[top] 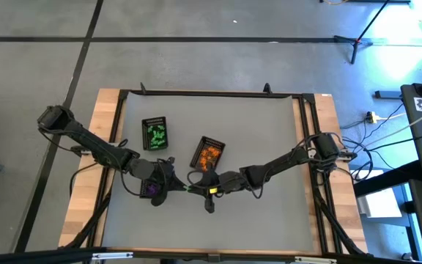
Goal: Sort Halloween decoration
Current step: Put the green alien toy into the top left black basket
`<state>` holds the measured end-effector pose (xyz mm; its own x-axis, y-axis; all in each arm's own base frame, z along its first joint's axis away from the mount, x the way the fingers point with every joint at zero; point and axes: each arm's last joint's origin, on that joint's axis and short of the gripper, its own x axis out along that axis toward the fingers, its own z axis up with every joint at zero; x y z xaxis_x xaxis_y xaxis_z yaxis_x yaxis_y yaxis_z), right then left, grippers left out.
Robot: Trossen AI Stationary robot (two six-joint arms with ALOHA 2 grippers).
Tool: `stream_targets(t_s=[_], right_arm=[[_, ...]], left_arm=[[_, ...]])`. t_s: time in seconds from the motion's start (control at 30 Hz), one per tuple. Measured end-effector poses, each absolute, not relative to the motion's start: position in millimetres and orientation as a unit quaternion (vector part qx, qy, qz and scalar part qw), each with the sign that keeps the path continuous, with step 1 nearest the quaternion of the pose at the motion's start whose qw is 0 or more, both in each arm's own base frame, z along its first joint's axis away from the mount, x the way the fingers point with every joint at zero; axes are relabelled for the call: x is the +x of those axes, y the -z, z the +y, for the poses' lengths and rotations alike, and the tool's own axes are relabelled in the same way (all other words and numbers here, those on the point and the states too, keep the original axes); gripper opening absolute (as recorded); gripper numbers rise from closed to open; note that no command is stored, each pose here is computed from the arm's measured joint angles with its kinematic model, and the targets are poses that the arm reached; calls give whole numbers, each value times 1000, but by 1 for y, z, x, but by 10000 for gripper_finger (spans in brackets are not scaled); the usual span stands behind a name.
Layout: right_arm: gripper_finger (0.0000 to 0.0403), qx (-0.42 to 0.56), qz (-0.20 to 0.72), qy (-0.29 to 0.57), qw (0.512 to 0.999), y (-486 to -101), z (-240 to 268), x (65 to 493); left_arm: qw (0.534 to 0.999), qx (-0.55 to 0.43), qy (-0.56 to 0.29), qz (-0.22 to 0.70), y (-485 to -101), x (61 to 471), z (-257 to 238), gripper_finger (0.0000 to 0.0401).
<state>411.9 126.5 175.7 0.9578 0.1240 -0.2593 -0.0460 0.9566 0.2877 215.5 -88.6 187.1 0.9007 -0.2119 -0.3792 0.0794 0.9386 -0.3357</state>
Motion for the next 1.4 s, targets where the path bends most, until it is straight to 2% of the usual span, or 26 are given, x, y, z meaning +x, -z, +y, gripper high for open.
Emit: stream_targets(t_s=[0.17,0.27,0.57,0.73,0.87,1.03,1.2,1.4], right_arm=[[32,112,138,-47,983,-176,129,411],[47,92,135,-44,986,-176,133,410],[170,85,132,-29,987,-176,135,409],[209,85,137,-23,987,-175,134,409],[215,87,144,-21,986,-173,134,408],[212,98,149,-30,984,-173,135,408],[212,99,150,-33,983,-173,135,408],[212,99,149,-34,983,-173,135,408]], left_arm=[[962,-157,76,210,-187,215,-89,4],[962,-157,76,210,-187,215,-89,3],[959,-144,46,239,-181,214,-83,1],[945,-134,-79,286,-177,202,-60,0],[925,-137,-187,301,-182,183,-38,0],[908,-136,-291,267,-198,156,-14,0],[898,-142,-346,232,-210,134,1,2],[881,-140,-380,243,-212,115,11,26]])
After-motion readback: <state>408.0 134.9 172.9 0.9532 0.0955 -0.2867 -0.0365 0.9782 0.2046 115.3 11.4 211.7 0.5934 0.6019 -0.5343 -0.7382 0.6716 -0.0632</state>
